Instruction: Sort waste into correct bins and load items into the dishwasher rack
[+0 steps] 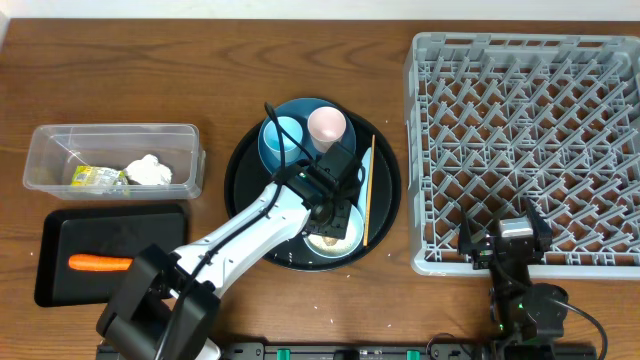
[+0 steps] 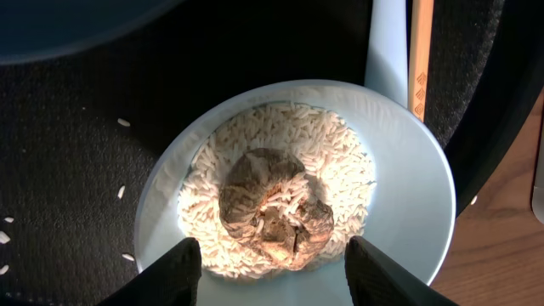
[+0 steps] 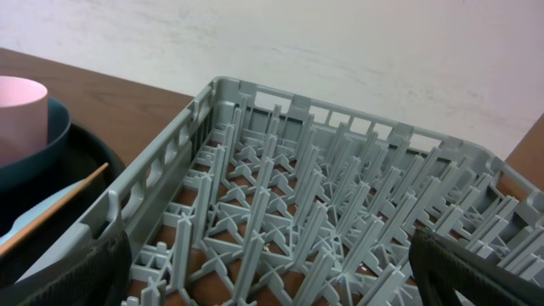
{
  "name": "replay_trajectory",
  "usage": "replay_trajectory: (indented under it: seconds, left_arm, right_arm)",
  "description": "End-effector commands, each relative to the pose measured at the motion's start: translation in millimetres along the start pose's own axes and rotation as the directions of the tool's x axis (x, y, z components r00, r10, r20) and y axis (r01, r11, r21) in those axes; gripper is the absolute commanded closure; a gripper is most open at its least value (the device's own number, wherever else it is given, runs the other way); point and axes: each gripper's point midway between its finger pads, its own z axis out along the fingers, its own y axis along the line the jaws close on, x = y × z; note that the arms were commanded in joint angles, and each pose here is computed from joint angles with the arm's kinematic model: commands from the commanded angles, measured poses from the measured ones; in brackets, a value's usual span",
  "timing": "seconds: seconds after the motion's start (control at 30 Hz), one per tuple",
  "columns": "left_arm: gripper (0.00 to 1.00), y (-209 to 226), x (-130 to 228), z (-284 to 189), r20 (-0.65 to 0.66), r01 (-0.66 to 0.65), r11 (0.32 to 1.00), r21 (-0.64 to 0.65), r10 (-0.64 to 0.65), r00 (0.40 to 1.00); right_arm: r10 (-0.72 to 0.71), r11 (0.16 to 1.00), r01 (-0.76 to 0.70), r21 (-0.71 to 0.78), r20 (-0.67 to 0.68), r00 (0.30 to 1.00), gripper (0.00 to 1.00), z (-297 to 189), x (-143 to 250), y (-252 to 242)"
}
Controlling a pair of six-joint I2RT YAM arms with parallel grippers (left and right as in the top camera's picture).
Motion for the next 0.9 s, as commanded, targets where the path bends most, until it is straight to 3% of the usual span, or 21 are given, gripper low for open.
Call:
replay_trajectory:
  seconds: [0.0,0.87]
  left_arm:
    - [0.44,-1,0,4,-0.009,-0.006,1.0,-0.001,0.006,1.0]
    - [0.43,-4,2,27,-0.03,-0.021,1.0,-0.009,0.02,0.999]
  right_arm:
    - [-0.005,1.0,0.005,0.008,-0.003,1.0,0.01,0,1,-2]
    - [-0.005,1.0,0.005,0.008,-0.003,1.0,0.01,0,1,-2]
